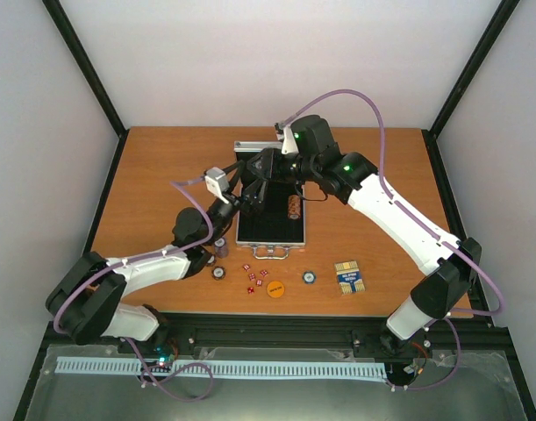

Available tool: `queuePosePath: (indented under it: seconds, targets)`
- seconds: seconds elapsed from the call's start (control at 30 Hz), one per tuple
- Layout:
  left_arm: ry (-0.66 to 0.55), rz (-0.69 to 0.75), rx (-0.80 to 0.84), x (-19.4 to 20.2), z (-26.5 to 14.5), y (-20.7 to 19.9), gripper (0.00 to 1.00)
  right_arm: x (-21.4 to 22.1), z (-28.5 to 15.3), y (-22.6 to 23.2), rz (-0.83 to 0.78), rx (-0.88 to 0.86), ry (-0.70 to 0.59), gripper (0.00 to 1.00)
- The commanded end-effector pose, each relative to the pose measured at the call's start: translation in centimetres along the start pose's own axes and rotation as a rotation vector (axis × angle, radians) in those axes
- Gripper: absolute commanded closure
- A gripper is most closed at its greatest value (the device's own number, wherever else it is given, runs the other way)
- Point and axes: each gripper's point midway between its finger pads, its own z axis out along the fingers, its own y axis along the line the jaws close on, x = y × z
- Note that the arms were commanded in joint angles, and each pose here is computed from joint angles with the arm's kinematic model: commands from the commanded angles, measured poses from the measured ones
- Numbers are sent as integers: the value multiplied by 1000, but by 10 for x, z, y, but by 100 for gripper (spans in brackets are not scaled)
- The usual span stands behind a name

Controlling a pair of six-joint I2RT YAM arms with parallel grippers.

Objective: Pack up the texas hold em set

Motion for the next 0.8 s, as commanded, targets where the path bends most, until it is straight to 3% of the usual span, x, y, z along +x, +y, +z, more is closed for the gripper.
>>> queuePosePath:
  seconds: [0.0,0.17,0.37,0.77]
  targets:
    - [-139,-25,33,-41,11,-11,5,-2,-7,12,-24,-34,-1,90]
    - [-155,-33,35,-41,17,-11,11,-1,-8,12,-27,-35,0,90]
    - [-175,-48,4,-44,20,-5,29,3,-7,12,-31,-31,13,90]
    - [-194,3,-38,-56,24,-1,42,14,-3,3,-25,-18,40,90]
